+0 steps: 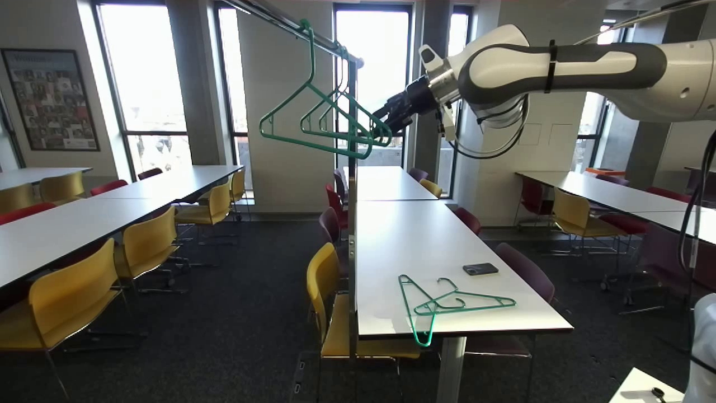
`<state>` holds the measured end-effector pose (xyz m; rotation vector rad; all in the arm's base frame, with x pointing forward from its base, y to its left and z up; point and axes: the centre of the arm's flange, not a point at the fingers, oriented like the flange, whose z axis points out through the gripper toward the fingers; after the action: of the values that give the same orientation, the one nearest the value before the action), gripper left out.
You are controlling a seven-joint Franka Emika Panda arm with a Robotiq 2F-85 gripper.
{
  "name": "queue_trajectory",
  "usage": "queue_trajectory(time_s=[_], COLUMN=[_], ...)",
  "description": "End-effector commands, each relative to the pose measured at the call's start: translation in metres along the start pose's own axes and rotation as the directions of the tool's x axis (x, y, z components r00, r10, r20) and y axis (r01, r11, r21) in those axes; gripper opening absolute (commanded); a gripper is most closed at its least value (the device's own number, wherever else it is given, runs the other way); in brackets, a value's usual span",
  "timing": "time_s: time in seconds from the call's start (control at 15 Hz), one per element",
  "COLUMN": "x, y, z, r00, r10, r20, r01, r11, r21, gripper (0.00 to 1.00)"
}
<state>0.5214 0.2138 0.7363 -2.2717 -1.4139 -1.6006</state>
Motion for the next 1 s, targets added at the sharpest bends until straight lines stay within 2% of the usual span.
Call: queue_trajectory(time_s=[0.0,0.93], x=[0.009,0.041], y=[-0.005,-0.079], z=[-0.002,-0.002], r00=[0.997,0.970], r10=[-0.034,-0.128], r20=[-0.063,-0.207], r01=[0.037,0.175], r11=[0.998,0.959], r21=[0.041,0.223], gripper=[1.00,1.00])
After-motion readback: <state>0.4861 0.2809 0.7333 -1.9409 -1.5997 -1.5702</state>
